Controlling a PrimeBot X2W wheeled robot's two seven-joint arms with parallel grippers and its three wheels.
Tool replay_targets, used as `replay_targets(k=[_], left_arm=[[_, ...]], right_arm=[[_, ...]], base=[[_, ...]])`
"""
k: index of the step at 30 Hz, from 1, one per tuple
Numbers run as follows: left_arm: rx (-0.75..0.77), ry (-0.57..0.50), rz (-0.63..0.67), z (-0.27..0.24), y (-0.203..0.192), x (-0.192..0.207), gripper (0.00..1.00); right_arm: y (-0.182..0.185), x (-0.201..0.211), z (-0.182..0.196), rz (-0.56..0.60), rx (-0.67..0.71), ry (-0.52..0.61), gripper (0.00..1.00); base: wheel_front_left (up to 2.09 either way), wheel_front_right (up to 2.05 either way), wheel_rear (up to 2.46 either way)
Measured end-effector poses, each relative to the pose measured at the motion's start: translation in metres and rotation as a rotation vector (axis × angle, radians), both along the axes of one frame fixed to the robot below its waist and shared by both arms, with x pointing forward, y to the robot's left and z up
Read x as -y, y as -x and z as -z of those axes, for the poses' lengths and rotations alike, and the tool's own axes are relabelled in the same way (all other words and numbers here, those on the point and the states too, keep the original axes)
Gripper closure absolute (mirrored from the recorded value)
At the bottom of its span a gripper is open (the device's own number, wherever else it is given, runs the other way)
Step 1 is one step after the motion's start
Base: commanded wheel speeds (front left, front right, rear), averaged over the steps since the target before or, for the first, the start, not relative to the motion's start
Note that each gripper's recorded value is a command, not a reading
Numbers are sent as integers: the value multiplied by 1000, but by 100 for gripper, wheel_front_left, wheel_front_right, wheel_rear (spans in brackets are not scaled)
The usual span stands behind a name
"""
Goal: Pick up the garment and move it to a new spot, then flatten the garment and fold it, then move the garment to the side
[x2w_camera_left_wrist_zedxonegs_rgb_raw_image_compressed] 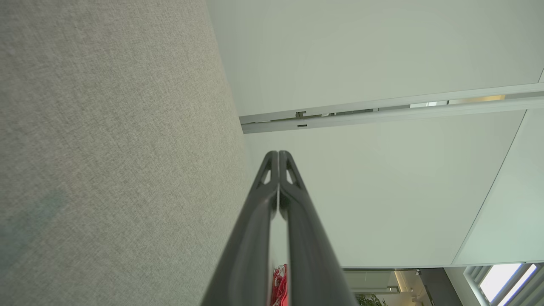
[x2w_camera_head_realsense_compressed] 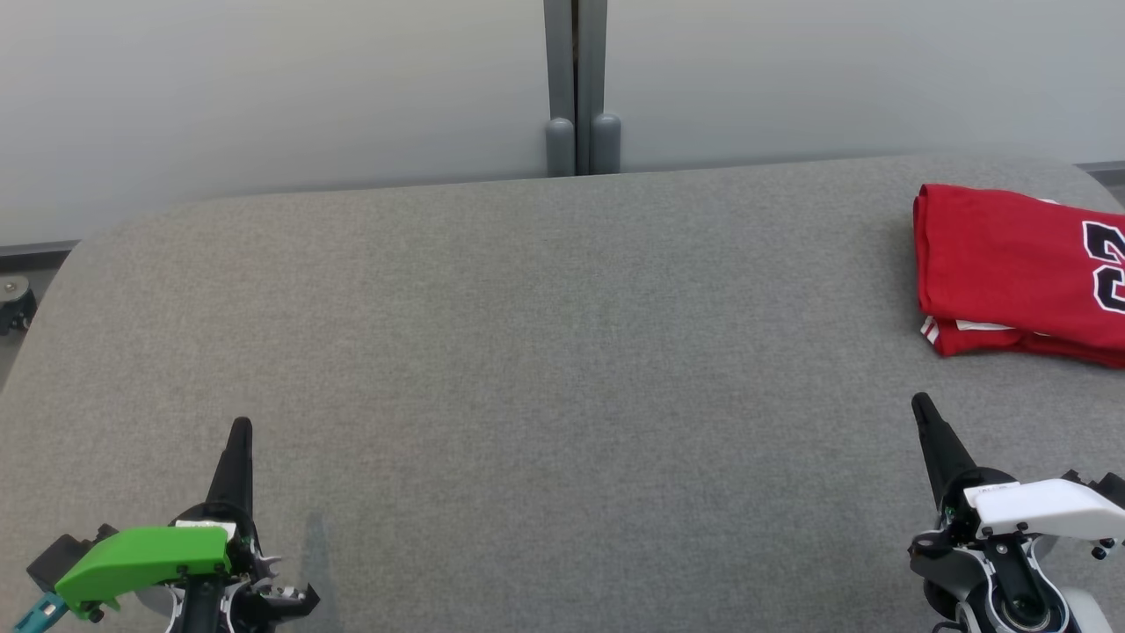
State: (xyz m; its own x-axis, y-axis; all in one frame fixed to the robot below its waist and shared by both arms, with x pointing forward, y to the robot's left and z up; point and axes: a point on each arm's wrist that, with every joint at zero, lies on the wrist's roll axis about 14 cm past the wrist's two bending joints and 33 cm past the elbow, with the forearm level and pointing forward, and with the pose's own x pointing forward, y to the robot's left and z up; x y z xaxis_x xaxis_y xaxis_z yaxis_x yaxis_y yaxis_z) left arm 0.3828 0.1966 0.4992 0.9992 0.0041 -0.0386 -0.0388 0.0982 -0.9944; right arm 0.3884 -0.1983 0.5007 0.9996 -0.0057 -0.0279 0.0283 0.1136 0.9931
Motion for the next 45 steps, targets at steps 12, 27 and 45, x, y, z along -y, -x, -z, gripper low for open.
replay_targets(k=[12,27,45], left_arm=[[20,70,4,-7,-4,-1,100],[34,105,3,-12,-6,-3,100],[34,106,1,-12,-6,-3,100]], right_arm=[[-1,1,-4,-3,15,-80,100],[-2,1,-7,-5,26,-120,100],[-2,1,-7,-4,26,-120,100]], base=[[0,0,0],[0,0,0],[0,0,0]])
